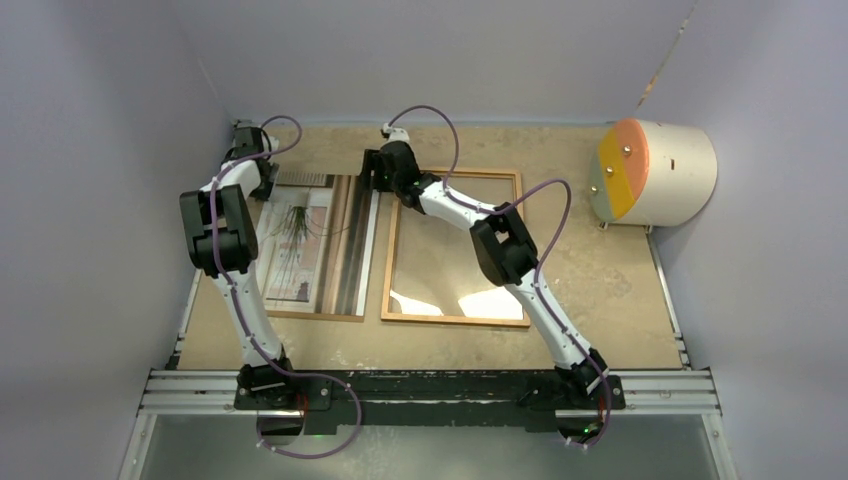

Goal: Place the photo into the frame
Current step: Pick up the photo at the center of the board.

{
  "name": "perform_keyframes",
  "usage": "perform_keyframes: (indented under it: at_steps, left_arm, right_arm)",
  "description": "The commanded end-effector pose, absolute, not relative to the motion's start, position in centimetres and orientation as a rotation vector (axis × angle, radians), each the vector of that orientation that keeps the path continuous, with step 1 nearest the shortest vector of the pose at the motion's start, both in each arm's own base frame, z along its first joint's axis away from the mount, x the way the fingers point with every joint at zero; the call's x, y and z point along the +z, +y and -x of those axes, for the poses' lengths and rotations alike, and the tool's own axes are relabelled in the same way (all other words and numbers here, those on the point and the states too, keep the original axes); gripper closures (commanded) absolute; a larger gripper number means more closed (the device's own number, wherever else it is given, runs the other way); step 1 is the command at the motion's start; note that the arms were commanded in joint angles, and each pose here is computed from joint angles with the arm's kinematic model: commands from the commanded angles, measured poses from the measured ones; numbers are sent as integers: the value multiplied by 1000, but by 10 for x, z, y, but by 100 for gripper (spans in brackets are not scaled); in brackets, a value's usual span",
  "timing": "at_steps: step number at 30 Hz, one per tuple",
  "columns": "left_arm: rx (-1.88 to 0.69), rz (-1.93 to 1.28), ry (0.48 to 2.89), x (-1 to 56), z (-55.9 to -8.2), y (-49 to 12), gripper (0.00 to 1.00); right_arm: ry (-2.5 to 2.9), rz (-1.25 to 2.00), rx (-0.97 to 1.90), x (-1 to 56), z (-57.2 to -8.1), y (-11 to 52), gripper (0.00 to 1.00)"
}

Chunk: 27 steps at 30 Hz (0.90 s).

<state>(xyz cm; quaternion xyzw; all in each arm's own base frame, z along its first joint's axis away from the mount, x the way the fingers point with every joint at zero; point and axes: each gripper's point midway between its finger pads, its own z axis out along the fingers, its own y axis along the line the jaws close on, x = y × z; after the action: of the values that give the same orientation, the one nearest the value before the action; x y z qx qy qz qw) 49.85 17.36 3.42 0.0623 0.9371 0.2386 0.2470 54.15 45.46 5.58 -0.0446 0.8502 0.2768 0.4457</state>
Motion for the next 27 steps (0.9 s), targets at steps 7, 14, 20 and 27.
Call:
perform_keyframes:
  at_steps: [7, 14, 20, 27]
  left_arm:
    - [543, -257, 2664, 1, -475, 152, 44]
    - [543, -271, 2672, -3, -474, 151, 44]
    - [539, -279, 2666, -1, -475, 150, 44]
    - [516, -298, 2660, 1, -472, 145, 44]
  right_arm:
    - [2060, 84, 655, 51, -566, 446, 29]
    - [2055, 98, 719, 49, -565, 455, 30]
    - [2074, 78, 711, 54, -567, 456, 34]
    - [2151, 5, 526, 40, -563, 427, 33]
